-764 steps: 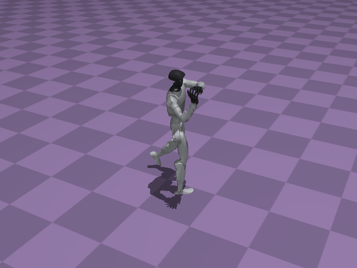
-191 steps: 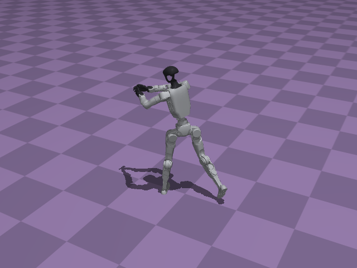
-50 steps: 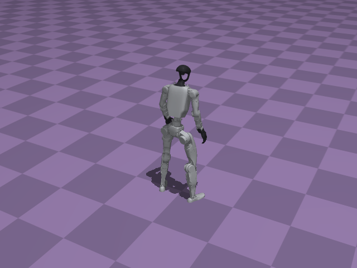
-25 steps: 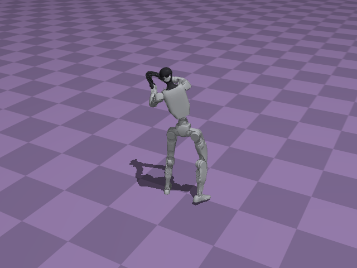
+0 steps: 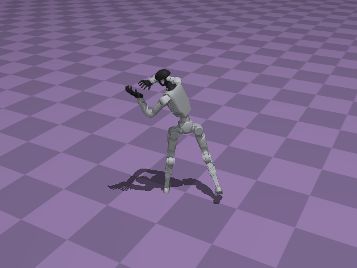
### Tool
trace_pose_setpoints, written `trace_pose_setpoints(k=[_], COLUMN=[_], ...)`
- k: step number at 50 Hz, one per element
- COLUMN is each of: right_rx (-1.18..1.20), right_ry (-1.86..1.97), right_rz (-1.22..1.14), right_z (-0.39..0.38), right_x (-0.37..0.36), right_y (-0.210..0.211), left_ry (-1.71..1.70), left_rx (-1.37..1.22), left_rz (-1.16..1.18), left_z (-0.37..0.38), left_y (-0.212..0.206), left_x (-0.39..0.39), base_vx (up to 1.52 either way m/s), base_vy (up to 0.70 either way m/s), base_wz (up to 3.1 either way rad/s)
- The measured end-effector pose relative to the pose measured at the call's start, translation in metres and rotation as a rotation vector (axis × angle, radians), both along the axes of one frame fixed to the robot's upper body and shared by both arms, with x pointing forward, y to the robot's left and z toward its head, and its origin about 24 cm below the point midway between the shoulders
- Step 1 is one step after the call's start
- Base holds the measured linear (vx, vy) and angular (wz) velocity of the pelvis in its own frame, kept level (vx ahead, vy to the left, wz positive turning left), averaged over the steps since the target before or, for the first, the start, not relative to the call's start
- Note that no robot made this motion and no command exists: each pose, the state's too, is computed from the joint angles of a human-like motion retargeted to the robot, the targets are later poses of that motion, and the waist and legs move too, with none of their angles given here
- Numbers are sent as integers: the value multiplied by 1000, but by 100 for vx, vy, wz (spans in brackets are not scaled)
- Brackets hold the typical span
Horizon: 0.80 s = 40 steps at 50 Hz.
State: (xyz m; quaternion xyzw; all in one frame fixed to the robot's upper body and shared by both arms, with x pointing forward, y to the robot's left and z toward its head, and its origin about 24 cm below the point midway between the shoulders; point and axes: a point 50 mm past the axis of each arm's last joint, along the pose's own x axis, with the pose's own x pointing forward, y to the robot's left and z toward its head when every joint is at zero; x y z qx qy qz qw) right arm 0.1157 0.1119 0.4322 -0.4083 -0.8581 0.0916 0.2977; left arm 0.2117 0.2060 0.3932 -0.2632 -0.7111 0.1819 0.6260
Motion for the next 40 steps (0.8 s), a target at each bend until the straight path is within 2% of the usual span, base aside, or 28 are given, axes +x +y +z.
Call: trace_pose_setpoints(k=[4,11,17,20,25,28,30,33,34,35,36,37,40], right_rx=[-52,-65,-78,-50,146,343,458,556,579,611,659,688,735], right_ry=[24,232,353,438,693,931,1037,1117,1131,1146,1165,1170,1181], right_rz=[-63,-228,-396,-495,-693,-755,-808,-871,-849,-827,-806,-792,-758], right_z=[-10,-20,-29,-33,-44,-54,-61,-59,-58,-56,-52,-48,-42], right_x=[16,69,104,127,195,232,254,268,268,268,268,267,263], right_y=[-4,-6,-2,-9,-55,-88,-127,-172,-177,-184,-191,-198,-218], left_ry=[14,121,231,318,616,830,1011,1139,1199,1217,1160,1135,1128], left_rx=[-42,-80,-220,-299,-249,-95,72,268,379,416,315,302,378], left_rz=[-2,-298,-493,-621,-648,-718,-680,-806,-651,-619,-843,-929,-990], left_z=[-7,-25,-38,-43,-43,-47,-62,-67,-71,-71,-64,-60,-57], left_y=[7,-8,-18,-37,-76,-105,-142,-185,-182,-183,-198,-207,-223], left_x=[0,39,76,98,139,165,178,183,187,188,180,176,171], base_vx=[-11,-19,-29,-32,-22,-9,0,5,9,11,13,15,18], base_vy=[-13,-16,-25,-33,-35,-33,-27,-21,-17,-16,-15,-13,-11], base_wz=[25,-58,-187,-284,-258,-229,-206,-219,-242,-255,-259,-260,-258])
